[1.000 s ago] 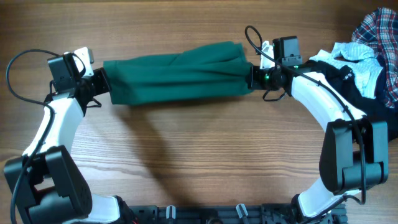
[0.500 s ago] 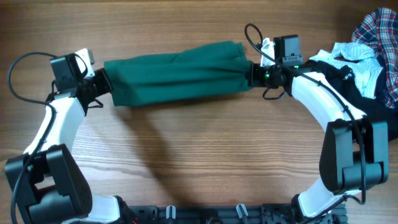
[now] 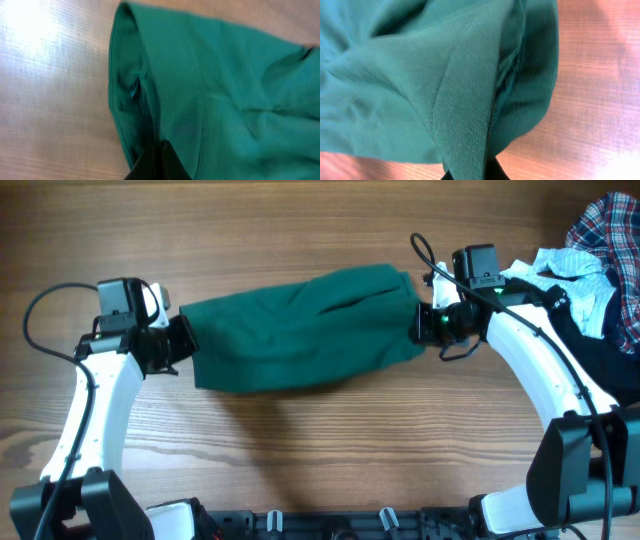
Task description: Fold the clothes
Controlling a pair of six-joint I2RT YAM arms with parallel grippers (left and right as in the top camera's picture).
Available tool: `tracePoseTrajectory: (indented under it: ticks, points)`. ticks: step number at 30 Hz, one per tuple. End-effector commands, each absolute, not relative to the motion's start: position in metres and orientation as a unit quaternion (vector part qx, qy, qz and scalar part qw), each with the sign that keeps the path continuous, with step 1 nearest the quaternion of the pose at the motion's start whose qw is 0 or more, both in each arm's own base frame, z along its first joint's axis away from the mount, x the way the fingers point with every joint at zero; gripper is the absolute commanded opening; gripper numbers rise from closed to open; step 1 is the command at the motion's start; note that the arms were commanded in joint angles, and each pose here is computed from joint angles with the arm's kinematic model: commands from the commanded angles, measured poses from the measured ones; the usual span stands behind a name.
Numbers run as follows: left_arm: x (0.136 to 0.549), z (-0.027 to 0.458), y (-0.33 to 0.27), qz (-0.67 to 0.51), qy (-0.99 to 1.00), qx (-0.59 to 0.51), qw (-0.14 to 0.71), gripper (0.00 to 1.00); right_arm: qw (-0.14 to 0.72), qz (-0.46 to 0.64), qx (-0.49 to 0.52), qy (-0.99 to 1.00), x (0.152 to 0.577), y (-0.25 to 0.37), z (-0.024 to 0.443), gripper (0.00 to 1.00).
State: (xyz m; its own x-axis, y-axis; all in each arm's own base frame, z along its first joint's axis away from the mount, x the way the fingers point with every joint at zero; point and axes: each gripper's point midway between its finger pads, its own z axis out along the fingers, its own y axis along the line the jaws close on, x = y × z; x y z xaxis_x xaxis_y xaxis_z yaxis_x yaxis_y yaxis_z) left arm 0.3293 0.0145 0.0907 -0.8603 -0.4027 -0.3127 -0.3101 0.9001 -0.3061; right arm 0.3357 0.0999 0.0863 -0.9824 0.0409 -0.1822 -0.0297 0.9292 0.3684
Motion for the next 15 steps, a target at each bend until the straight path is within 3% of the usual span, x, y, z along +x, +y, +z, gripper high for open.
tracePoseTrajectory:
  ticks: [1, 8, 15]
  points:
    - [0.308, 0.088, 0.011, -0.123, 0.958, -0.213, 0.146, 0.04, 0.072, 0.178, -0.001, 0.981, 0.322, 0.094, 0.092, 0.04]
    - [0.295, 0.084, 0.012, -0.113, 0.962, -0.218, 0.120, 0.04, 0.056, 0.176, -0.005, 0.983, 0.313, 0.093, 0.092, 0.04]
    - [0.350, 0.104, 0.034, -0.088, 0.939, -0.228, 0.243, 0.04, 0.200, 0.166, -0.022, 0.965, 0.378, 0.092, 0.111, 0.04]
